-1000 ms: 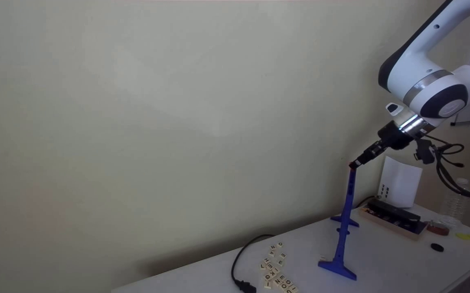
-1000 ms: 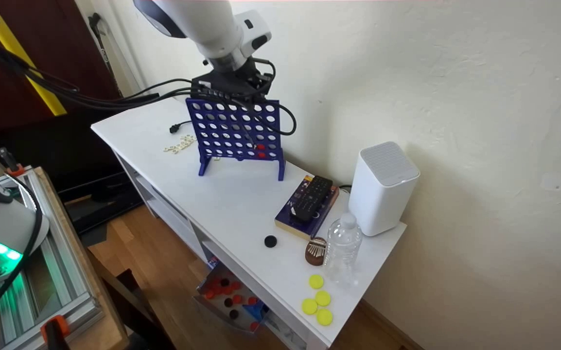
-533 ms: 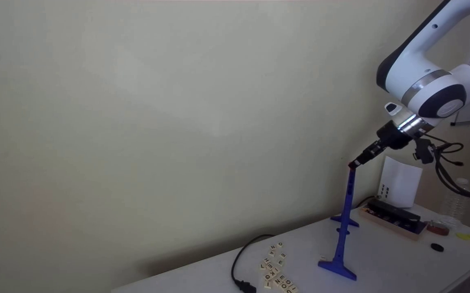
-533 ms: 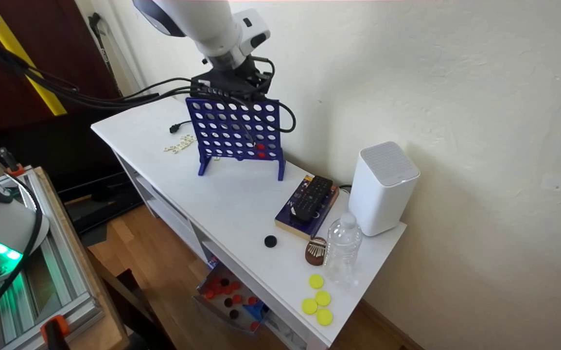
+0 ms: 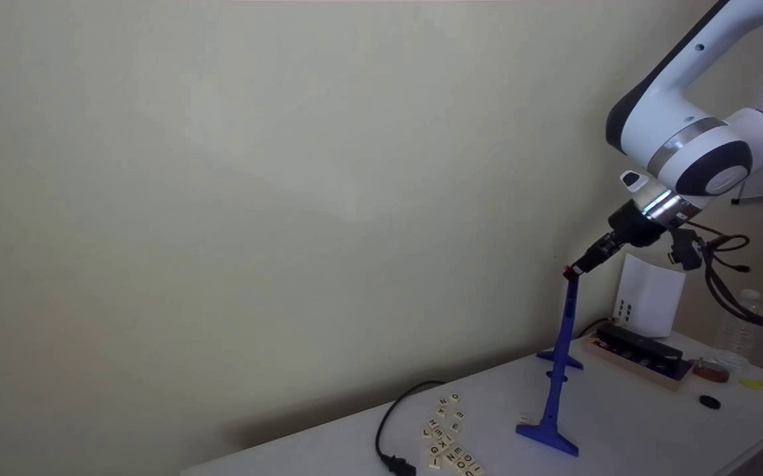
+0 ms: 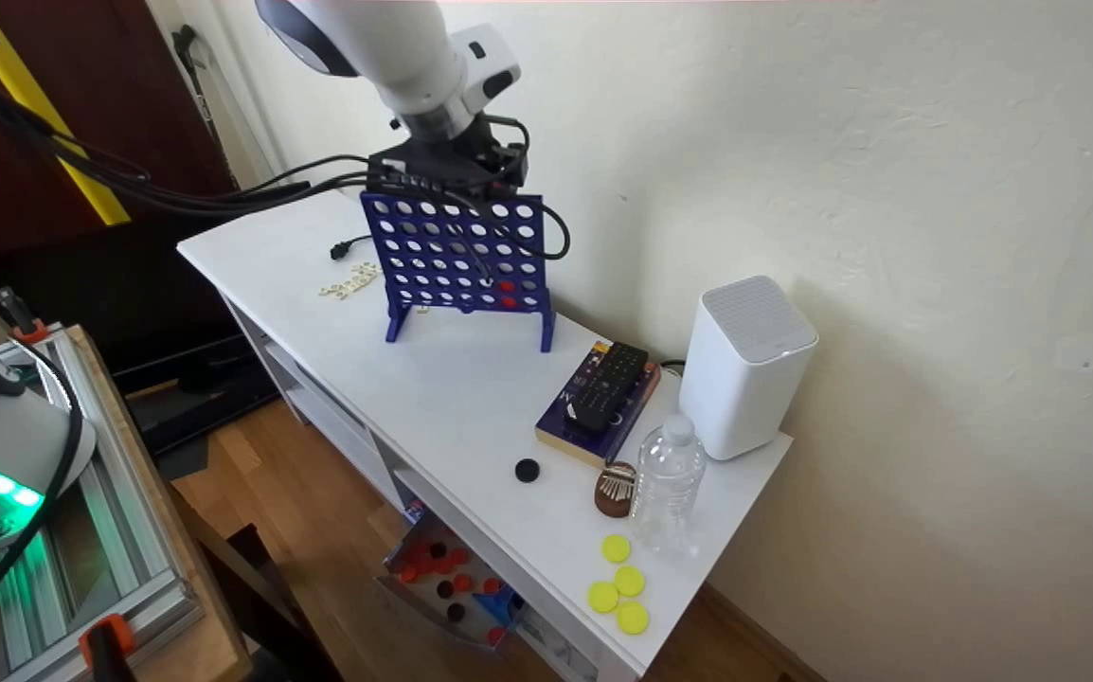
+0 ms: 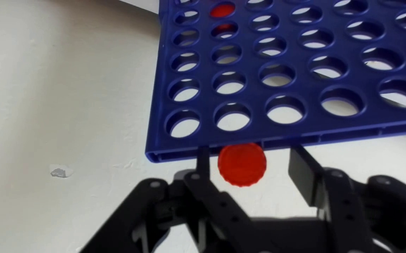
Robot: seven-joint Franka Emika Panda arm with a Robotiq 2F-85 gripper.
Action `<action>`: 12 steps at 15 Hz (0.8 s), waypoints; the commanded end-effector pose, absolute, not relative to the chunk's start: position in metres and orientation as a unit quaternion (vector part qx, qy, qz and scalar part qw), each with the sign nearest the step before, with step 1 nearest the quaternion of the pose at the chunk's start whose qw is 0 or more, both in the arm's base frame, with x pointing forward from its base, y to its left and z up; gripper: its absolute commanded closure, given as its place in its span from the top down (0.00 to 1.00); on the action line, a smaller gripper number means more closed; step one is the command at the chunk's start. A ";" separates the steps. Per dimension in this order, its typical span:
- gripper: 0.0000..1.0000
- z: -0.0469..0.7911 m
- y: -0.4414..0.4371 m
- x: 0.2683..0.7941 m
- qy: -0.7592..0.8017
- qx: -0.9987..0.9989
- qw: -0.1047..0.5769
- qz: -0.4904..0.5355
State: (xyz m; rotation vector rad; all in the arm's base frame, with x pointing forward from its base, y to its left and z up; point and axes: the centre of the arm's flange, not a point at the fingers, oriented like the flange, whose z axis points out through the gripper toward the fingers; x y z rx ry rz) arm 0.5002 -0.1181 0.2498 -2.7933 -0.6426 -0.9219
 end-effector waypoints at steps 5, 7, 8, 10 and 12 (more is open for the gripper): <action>1.00 0.244 -0.112 0.499 -0.215 -0.929 0.066 -0.294; 1.00 0.245 -0.113 0.498 -0.214 -0.929 0.065 -0.295; 1.00 0.247 -0.114 0.498 -0.213 -0.929 0.064 -0.297; 1.00 0.251 -0.116 0.496 -0.210 -0.928 0.061 -0.302; 1.00 0.257 -0.118 0.494 -0.207 -0.926 0.058 -0.310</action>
